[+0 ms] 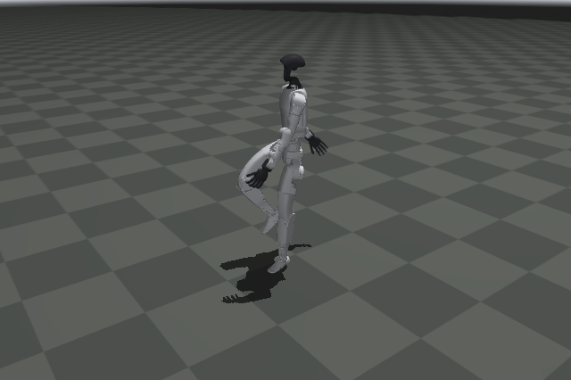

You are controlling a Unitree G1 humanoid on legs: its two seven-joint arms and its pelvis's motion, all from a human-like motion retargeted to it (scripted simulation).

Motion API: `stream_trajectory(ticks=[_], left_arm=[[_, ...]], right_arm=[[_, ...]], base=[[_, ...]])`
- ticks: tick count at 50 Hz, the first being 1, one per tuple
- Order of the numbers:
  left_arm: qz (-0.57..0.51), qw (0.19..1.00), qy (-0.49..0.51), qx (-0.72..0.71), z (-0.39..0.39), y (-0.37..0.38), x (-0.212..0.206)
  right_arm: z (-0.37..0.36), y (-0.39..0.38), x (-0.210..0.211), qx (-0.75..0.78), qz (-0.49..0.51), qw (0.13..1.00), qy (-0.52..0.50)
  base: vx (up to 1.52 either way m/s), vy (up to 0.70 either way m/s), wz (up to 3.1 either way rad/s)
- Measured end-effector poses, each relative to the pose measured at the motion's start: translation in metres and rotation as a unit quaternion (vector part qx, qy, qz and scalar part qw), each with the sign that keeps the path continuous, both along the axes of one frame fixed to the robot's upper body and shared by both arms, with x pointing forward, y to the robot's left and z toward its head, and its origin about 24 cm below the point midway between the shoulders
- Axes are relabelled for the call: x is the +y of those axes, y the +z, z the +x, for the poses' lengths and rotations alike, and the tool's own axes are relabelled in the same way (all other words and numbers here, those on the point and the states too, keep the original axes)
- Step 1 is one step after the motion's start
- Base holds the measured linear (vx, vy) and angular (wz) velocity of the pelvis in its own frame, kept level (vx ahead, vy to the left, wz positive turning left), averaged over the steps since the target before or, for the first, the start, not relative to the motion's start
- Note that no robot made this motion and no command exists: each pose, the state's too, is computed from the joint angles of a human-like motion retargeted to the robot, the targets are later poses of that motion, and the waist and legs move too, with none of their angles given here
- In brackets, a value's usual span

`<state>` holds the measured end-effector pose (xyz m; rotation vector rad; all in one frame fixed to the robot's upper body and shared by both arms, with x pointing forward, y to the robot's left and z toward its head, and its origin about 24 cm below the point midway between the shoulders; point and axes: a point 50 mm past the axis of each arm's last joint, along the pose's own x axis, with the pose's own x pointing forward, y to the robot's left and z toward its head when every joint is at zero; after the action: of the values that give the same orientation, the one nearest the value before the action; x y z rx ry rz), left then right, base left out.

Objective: In place motions

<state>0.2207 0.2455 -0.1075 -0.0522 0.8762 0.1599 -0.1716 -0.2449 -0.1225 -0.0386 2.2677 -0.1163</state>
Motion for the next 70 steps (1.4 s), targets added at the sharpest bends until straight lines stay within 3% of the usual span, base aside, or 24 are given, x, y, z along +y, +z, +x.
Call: stream_trajectory(ticks=[8, 15, 19, 24, 30, 37, 44, 50, 70], left_arm=[[-0.041, 0.998, -0.021, 0.041, -0.028, -0.024, -0.035], [-0.106, 0.968, 0.031, 0.227, -0.152, -0.068, -0.057], [-0.082, 0.926, 0.031, 0.367, -0.226, -0.071, -0.057], [-0.132, 0.894, 0.16, 0.398, -0.276, -0.067, -0.066], [-0.152, 0.866, 0.169, 0.446, -0.302, -0.061, -0.074], [-0.106, 0.908, 0.092, 0.394, -0.268, -0.069, -0.06], [-0.13, 0.933, 0.097, 0.323, -0.218, -0.074, -0.07], [-0.128, 0.945, 0.077, 0.291, -0.199, -0.074, -0.069], [-0.118, 0.912, 0.102, 0.378, -0.252, -0.07, -0.062]], right_arm=[[0.019, -0.014, 0.016, -0.041, 0.027, 0.999, 0.008], [0.137, -0.052, 0.036, -0.226, 0.078, 0.965, 0.107], [0.22, -0.055, 0.058, -0.358, 0.127, 0.915, 0.139], [0.337, -0.022, 0.087, -0.517, 0.194, 0.801, 0.233], [0.378, 0.007, 0.111, -0.614, 0.204, 0.715, 0.265], [0.311, -0.031, 0.079, -0.526, 0.167, 0.808, 0.204], [0.202, -0.056, 0.05, -0.325, 0.118, 0.919, 0.19], [0.136, -0.051, 0.04, -0.201, 0.109, 0.963, 0.141], [0.172, -0.057, 0.052, -0.279, 0.118, 0.932, 0.199]], base=[[0.1, 0.04, -0.15], [0.17, -0.06, 0.31], [-0.04, -0.15, -0.1], [-0.17, -0.14, -0.36], [-0.06, -0.02, 0.47], [0.07, -0.01, 0.36], [0.0, 0.0, 0.16], [0.0, 0.0, -0.21], [-0.01, 0.0, -0.08]])
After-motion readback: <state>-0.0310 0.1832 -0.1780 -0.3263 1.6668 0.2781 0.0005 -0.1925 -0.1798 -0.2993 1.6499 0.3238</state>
